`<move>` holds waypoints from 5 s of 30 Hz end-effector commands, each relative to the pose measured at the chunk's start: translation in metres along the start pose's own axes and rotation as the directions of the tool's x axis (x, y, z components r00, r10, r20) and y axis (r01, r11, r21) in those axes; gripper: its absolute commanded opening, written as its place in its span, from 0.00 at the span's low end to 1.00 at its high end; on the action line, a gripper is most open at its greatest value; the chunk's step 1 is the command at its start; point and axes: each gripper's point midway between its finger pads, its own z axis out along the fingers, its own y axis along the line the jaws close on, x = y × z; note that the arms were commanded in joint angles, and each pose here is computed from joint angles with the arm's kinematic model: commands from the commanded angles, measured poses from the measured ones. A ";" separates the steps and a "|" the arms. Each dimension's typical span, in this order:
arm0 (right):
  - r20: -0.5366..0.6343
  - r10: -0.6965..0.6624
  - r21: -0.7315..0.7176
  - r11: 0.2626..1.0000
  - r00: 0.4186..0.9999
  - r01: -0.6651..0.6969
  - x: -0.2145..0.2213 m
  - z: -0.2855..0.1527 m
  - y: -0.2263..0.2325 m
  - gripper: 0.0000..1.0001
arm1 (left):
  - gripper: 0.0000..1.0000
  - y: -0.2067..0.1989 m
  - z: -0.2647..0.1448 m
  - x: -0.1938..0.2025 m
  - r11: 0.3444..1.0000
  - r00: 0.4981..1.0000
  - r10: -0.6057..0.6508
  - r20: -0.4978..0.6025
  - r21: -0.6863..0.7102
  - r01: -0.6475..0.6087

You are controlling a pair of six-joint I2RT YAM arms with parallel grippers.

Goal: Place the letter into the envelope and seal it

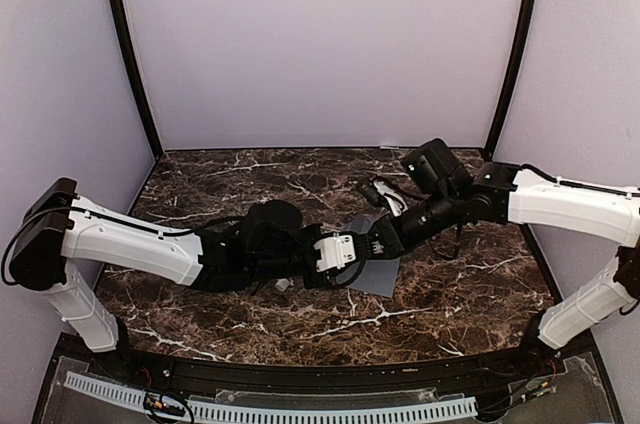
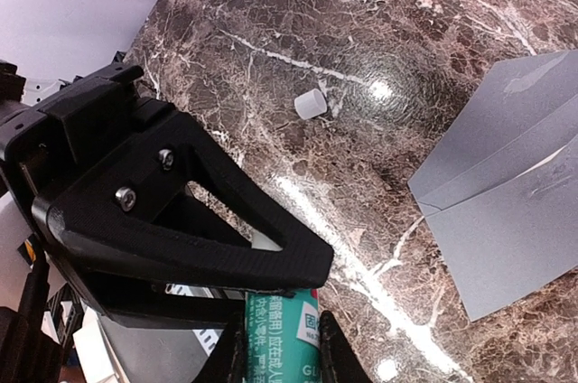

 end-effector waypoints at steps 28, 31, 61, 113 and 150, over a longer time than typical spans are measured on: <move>0.420 -0.233 0.036 0.970 0.877 0.240 -0.037 -0.107 0.049 0.61 | 0.00 0.018 -0.057 -0.082 0.686 0.736 -0.657 0.161 0.531 0.496; 0.421 -0.226 0.027 0.971 0.878 0.237 -0.037 -0.106 0.050 0.57 | 0.00 0.018 -0.052 -0.078 0.685 0.738 -0.658 0.147 0.523 0.507; 0.444 -0.199 -0.059 0.966 0.874 0.251 -0.043 -0.105 0.071 0.52 | 0.00 0.023 -0.033 -0.068 0.699 0.749 -0.653 0.117 0.474 0.536; 0.365 -0.375 -0.198 0.863 0.852 0.465 -0.014 -0.093 0.099 0.05 | 0.00 -0.006 -0.070 -0.096 0.571 0.732 -0.675 0.092 0.693 0.440; 0.407 -0.094 0.047 0.996 0.909 0.082 -0.046 -0.100 0.045 0.71 | 0.00 0.025 -0.041 -0.068 0.715 0.766 -0.636 0.088 0.439 0.544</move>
